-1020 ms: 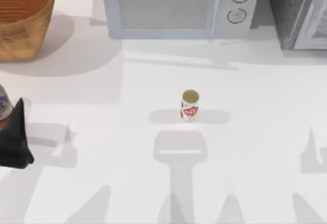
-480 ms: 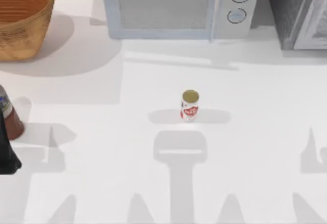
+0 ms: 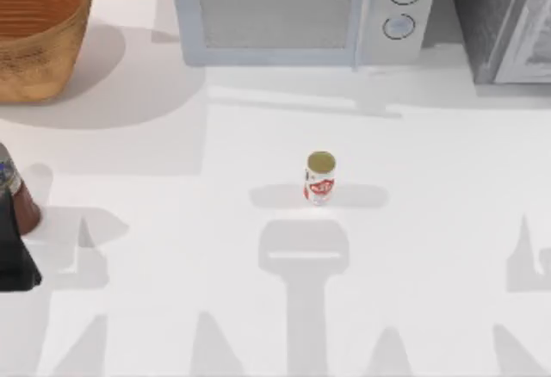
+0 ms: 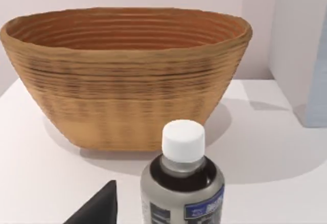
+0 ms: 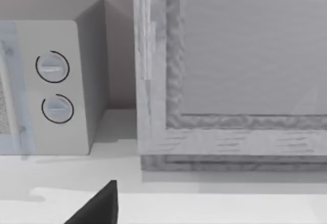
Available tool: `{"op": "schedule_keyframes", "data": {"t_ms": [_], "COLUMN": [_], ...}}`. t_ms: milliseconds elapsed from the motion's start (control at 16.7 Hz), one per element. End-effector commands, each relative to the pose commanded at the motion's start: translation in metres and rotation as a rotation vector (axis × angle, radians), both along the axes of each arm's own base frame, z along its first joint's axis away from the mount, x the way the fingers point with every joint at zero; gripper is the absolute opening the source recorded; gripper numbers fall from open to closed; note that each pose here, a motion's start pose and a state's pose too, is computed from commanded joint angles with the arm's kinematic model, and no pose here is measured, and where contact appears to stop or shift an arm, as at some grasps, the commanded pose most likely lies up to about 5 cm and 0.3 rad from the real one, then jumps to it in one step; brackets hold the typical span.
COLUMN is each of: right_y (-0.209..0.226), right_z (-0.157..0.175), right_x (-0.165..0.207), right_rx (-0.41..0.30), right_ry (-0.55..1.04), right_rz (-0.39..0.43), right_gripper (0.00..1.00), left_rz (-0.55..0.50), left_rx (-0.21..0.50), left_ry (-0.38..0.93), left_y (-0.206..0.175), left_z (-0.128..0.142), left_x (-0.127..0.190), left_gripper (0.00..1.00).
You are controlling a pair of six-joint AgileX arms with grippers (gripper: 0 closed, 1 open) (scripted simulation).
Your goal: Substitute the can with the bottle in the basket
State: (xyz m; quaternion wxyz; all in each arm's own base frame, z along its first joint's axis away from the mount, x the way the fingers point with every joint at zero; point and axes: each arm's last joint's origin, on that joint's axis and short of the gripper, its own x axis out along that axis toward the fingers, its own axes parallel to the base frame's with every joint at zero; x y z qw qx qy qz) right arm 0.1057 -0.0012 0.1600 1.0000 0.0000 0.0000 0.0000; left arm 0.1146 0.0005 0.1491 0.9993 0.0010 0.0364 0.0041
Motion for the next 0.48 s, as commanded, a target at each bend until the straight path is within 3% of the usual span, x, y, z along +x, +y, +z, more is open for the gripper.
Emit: {"op": "schedule_keyframes", "data": {"t_ms": [480], "right_y": [0.0], "right_z": [0.0], "right_x": [0.0], "right_rx": [0.0], "right_ry": [0.0], "right_rz": [0.0], "right_gripper": [1.0], "left_rz": [-0.011], "left_rx": [0.003], "left_ry": [0.029], "left_y": [0.007], "left_z": [-0.006], "left_x": [0.029], "left_gripper": [1.0]}}
